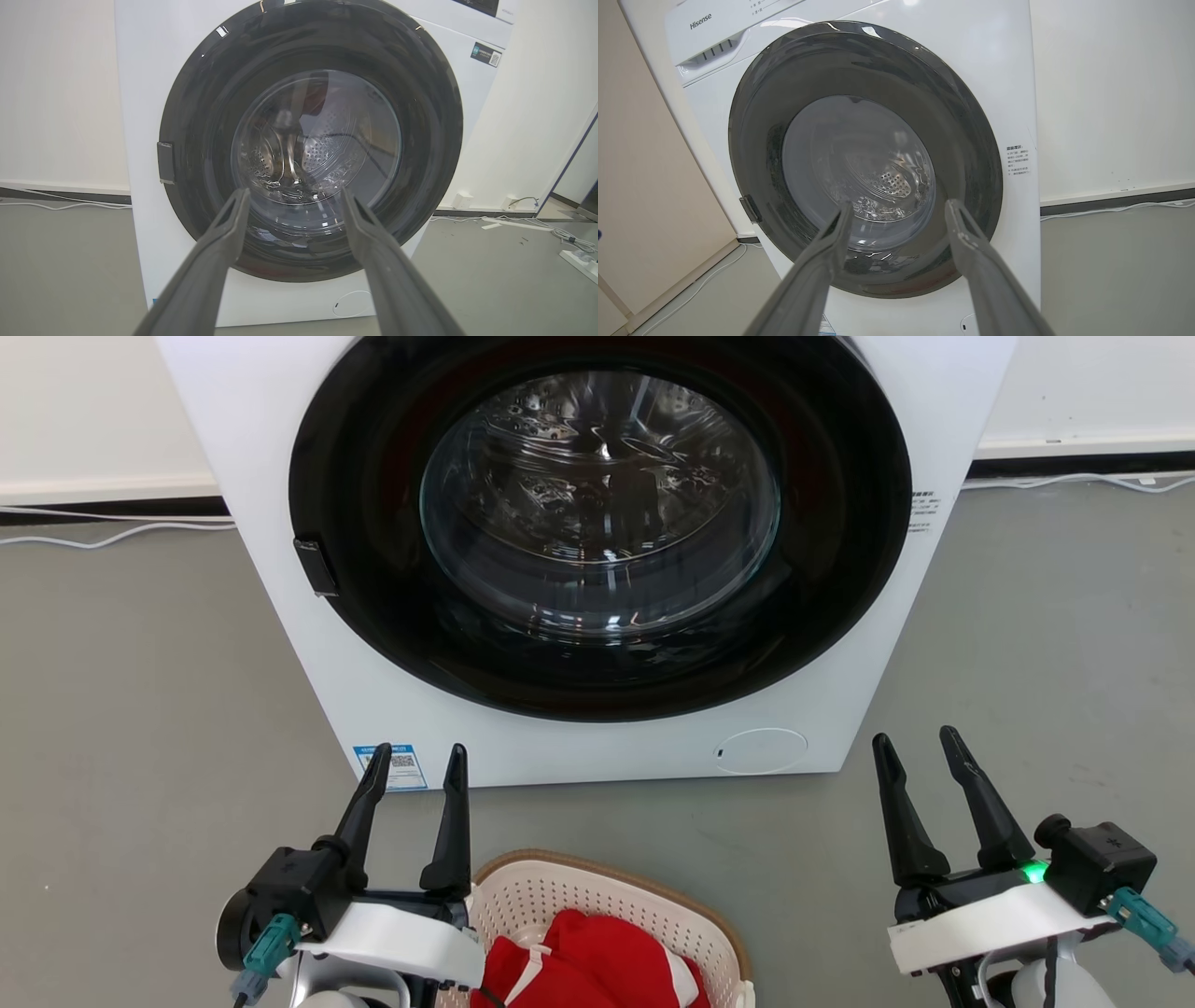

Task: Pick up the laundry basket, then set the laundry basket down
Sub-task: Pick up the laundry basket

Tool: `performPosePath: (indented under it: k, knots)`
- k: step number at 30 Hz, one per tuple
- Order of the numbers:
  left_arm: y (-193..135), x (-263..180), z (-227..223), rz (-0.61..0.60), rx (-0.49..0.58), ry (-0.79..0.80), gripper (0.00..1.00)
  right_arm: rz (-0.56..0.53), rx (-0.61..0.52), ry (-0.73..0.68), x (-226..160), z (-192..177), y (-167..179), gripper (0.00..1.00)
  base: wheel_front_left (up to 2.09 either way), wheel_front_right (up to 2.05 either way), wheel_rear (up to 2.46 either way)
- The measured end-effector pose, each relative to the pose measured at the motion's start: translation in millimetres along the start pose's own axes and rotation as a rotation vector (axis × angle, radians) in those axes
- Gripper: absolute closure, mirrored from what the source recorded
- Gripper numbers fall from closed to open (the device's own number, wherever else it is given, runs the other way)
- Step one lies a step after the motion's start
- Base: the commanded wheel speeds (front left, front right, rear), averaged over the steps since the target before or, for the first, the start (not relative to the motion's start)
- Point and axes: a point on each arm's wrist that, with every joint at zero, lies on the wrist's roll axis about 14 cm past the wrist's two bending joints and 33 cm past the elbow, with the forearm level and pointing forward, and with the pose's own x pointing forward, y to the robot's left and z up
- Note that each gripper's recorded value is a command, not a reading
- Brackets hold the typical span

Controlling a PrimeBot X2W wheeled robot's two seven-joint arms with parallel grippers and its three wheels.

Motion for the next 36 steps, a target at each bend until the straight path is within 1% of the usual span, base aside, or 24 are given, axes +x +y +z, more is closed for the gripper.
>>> performPosePath:
  k: [5, 9, 15, 22, 26, 30, 36]
  knots:
    - [3.5, 1.5, -9.8, 0.014, -0.003, 0.027, 0.00, -0.009, 0.002, 0.021, 1.1, -7.3, -3.4, 0.00, 0.00, 0.00, 0.00]
    - [9.1, 2.8, -24.7, 0.034, -0.015, 0.070, 0.00, -0.011, 0.002, 0.019, 9.5, -8.0, -6.0, 0.00, 0.00, 0.00, 0.00]
    - [15.4, 15.0, -42.2, 0.050, -0.018, 0.110, 0.00, -0.033, 0.037, 0.041, 15.7, -18.6, -13.4, 0.00, 0.00, 0.00, 0.00]
    - [27.1, 25.9, -75.1, 0.076, -0.021, 0.192, 0.00, -0.041, 0.042, 0.072, 30.6, -33.5, -21.8, 0.00, 0.00, 0.00, 0.00]
    - [40.6, 34.3, -93.4, 0.109, -0.017, 0.232, 0.00, -0.043, 0.050, 0.094, 38.7, -44.3, -26.3, 0.00, 0.00, 0.00, 0.00]
    - [60.5, 34.6, -122.4, 0.161, -0.013, 0.309, 0.00, -0.030, 0.059, 0.117, 47.6, -56.5, -26.2, 0.00, 0.00, 0.00, 0.00]
    - [78.7, 34.3, -164.5, 0.195, -0.025, 0.417, 0.00, -0.024, 0.078, 0.150, 60.9, -75.9, -28.8, 0.00, 0.00, 0.00, 0.00]
